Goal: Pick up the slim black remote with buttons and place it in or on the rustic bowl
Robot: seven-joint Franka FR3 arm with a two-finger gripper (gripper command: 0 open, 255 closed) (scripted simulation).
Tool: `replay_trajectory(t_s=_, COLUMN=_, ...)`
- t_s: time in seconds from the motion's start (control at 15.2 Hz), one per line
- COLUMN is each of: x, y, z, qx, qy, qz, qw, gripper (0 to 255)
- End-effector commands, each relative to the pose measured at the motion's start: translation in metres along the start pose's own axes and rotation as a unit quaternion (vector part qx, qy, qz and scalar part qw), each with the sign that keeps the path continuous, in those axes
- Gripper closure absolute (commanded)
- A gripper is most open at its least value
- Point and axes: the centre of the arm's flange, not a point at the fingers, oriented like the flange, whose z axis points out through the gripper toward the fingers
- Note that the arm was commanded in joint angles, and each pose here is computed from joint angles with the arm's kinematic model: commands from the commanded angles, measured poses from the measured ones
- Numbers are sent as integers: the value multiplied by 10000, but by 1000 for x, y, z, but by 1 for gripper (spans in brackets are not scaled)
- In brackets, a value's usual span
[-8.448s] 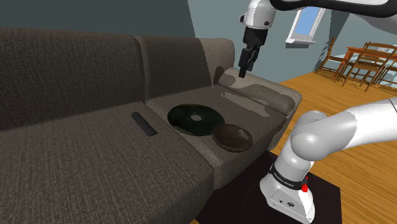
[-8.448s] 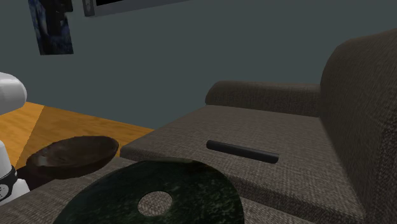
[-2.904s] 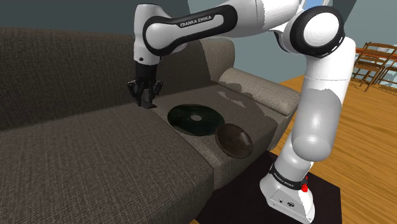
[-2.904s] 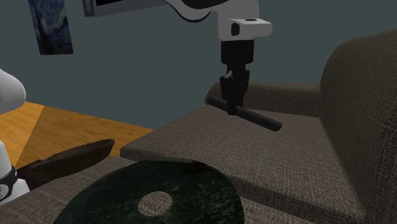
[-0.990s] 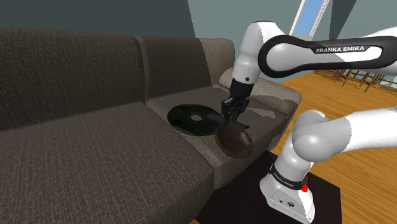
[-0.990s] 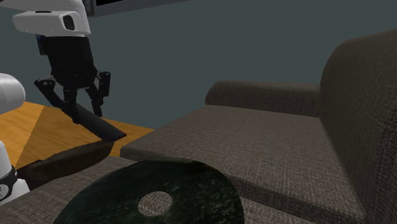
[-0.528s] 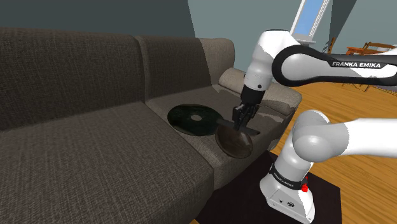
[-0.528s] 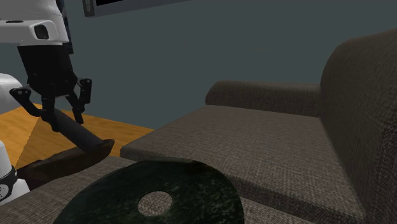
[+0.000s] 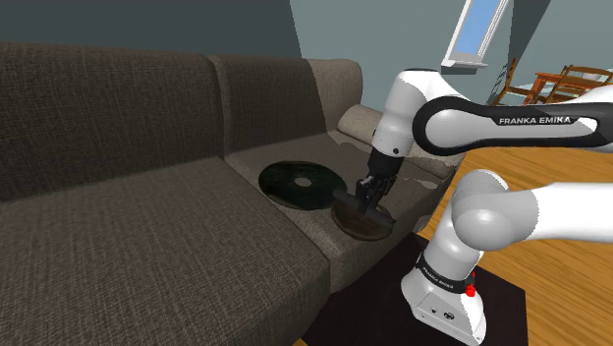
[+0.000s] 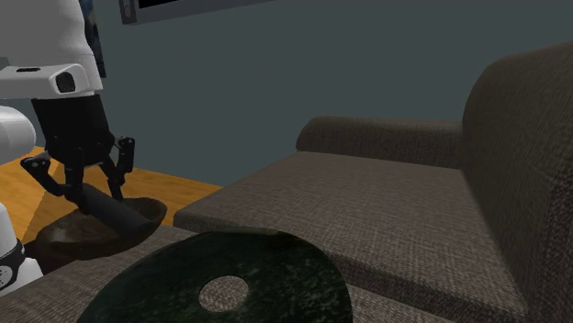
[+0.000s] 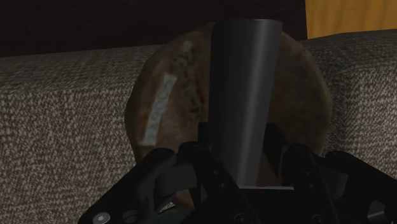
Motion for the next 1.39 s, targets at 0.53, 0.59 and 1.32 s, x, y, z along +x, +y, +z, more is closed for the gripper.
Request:
replay_trajectory(t_s=0.53, x=0, y=0, z=4, qx=-2, qy=-8, qz=1, qw=10000, gripper=0)
replay_trajectory(t_s=0.59, x=0, y=0, z=4, qx=-2, qy=-8, qz=1, qw=10000, gripper=0)
replay_trajectory(t_s=1.32, x=0, y=0, z=-46, qx=-2, qy=-8, qz=1, qw=10000, gripper=0)
